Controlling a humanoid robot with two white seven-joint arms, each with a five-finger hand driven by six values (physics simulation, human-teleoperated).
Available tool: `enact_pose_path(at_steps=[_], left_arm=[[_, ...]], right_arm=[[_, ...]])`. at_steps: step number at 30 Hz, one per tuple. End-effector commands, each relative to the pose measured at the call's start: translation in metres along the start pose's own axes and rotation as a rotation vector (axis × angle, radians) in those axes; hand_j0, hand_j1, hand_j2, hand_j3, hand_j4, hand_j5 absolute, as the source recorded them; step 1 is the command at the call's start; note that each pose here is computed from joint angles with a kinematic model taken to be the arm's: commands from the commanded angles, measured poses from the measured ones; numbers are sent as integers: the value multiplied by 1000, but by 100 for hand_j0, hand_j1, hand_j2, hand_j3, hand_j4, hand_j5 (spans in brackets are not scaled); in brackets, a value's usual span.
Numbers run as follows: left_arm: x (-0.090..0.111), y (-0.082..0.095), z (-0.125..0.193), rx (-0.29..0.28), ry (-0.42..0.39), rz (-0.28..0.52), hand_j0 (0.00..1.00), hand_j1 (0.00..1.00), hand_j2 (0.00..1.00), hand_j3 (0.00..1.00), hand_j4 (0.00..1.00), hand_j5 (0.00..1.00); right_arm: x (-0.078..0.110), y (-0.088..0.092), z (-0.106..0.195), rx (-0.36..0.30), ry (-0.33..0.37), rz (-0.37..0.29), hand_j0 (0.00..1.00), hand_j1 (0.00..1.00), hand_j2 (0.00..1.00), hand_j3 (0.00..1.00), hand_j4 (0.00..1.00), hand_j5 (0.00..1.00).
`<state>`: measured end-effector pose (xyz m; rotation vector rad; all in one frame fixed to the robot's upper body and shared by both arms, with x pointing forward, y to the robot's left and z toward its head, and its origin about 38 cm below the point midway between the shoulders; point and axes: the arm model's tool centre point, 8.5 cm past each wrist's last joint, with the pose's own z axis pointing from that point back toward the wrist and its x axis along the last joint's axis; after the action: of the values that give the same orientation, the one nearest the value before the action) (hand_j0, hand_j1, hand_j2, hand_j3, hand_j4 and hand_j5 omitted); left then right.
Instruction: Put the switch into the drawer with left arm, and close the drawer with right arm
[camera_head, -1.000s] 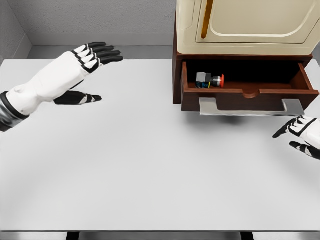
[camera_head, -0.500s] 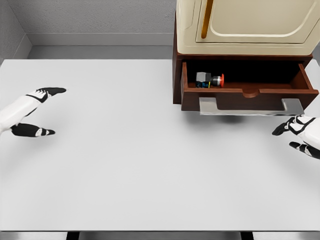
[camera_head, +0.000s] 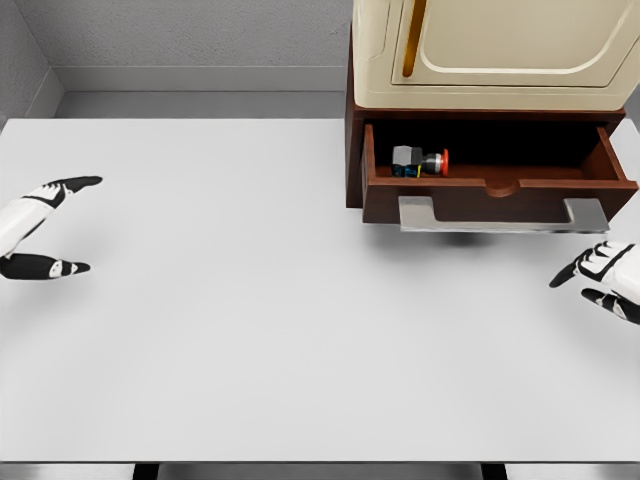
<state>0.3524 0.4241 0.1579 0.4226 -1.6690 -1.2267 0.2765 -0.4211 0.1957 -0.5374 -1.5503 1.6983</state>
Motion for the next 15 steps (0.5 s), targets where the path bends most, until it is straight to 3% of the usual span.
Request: enact_pose_path(at_steps=[1, 9, 12, 15], left_arm=[[-1, 1, 1, 8, 5, 5, 100, 100, 100, 100, 100, 100], [-1, -2, 2, -3, 7, 5, 100, 100, 100, 100, 100, 100], [-1, -5, 2, -36, 6, 8, 100, 100, 100, 100, 100, 100], [-1, -6, 2, -36, 7, 11, 100, 100, 100, 100, 100, 100]], right_arm=[[0, -1, 0, -2, -1, -1, 53, 53, 53, 53, 53, 53], [4, -3, -4, -27, -11, -5, 52, 52, 52, 52, 52, 52], [4, -3, -4, -31, -11, -9, 51, 51, 51, 51, 51, 51], [5, -8, -14, -67, -29, -8, 51, 51, 51, 51, 51, 51]])
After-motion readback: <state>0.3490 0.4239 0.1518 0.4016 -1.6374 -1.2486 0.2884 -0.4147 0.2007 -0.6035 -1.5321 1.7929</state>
